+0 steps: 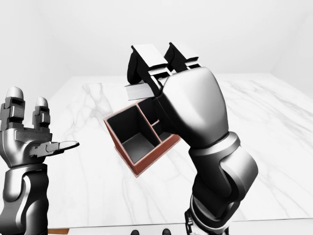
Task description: Pick up the book and place it in the left compartment of the caddy.
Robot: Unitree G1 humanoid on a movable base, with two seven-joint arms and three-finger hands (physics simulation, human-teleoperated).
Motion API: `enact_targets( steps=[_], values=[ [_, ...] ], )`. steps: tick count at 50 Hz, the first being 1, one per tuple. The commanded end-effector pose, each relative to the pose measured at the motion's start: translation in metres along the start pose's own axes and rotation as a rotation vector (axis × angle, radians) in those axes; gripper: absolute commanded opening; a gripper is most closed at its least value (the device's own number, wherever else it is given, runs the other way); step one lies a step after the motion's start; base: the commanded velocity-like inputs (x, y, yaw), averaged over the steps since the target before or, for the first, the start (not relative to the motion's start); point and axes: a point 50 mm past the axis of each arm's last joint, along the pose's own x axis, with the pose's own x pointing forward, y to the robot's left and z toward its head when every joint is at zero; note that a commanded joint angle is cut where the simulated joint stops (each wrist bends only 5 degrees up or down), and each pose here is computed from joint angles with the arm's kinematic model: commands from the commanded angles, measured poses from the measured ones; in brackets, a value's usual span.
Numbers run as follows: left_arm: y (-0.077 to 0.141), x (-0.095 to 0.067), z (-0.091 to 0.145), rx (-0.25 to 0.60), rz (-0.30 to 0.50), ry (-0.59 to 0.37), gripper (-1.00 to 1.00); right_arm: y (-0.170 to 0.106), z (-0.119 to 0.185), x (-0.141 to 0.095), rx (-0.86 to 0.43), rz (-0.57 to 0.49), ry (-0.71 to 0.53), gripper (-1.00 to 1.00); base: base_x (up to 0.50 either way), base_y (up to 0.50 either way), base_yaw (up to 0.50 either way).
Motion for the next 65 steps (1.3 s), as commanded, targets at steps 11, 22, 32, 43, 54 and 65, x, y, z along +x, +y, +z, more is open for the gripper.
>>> enact_targets(
  steps=[11, 22, 32, 43, 54, 65],
  values=[
    [0.001, 0.001, -0.002, 0.002, 0.004, 0.007, 1.0, 0.008, 0.002, -0.005, 0.253, 0.042, -0.122, -1.0, 0.0, 0.0, 0.0],
    [0.001, 0.001, -0.001, 0.002, 0.005, 0.003, 1.0, 0.0, -0.002, -0.016, 0.502, 0.037, -0.283, -1.0, 0.0, 0.0, 0.0],
    [0.001, 0.001, -0.001, 0.003, 0.006, 0.002, 1.0, -0.008, -0.013, -0.026, 0.744, 0.01, -0.408, -1.0, 0.0, 0.0, 0.0],
    [0.001, 0.001, 0.001, 0.003, 0.008, -0.003, 1.0, -0.006, -0.027, -0.031, 0.91, 0.019, -0.443, -1.0, 0.0, 0.0, 0.0],
    [0.001, 0.0, -0.001, 0.003, 0.007, 0.002, 1.0, -0.004, -0.038, -0.032, 1.068, -0.054, -0.412, -1.0, 0.0, 0.0, 0.0],
    [0.001, 0.0, 0.0, 0.002, 0.007, -0.002, 1.0, 0.004, -0.045, -0.028, 1.157, -0.067, -0.361, -1.0, 0.0, 0.0, 0.0]
  ],
)
